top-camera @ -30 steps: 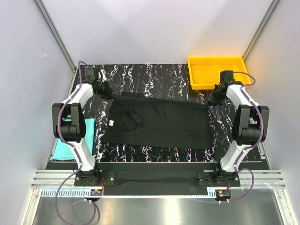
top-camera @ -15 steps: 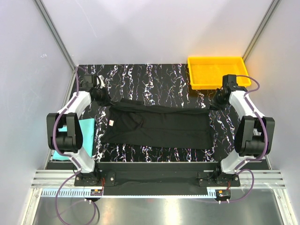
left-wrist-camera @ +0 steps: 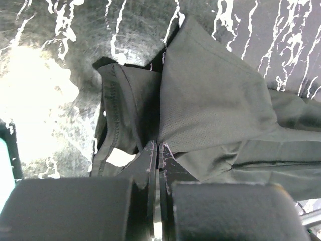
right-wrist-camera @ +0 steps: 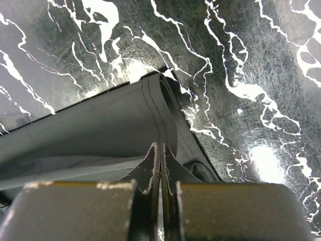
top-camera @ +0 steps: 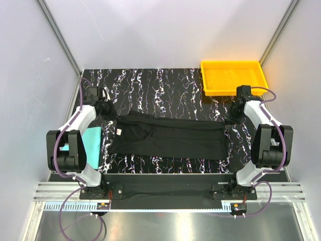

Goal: Fold and stack the t-shirts
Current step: Fold the tshirt

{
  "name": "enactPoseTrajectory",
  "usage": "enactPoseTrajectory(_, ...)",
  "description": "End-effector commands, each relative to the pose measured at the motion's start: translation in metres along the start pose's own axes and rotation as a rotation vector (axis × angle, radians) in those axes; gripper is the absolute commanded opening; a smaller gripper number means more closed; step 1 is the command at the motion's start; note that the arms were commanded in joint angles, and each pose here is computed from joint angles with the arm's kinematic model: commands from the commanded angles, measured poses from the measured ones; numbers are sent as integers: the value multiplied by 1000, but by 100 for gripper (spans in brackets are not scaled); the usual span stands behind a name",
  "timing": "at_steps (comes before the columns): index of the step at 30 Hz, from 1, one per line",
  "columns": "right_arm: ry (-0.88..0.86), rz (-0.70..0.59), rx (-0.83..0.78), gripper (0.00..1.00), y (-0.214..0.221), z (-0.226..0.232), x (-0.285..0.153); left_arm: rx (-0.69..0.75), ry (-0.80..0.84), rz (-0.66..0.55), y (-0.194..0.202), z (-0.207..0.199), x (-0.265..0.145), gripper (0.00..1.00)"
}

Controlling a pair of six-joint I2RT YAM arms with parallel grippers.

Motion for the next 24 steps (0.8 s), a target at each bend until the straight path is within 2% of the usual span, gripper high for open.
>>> enactPoseTrajectory(1,23,-28,-28,0,0,-3,-4,31,-39,-74,-5,2,-10,0)
enactPoseTrajectory(13,76,1,-19,0,3,-9,12,-18,-91,-4,19,15,1,1)
enactPoseTrajectory(24,88,39,-9,0,10,-12,19,-31,-129,13,24,21,6,2)
Point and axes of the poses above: each gripper's point midway between its finger pads, its own x axis out along the fingers, its own z axis along the line the jaws close on, y = z × x, the point moved 7 cm from there along -x, back along the fingers, and after that the axes turned 4 degrees about x, right-handed, at the moved point
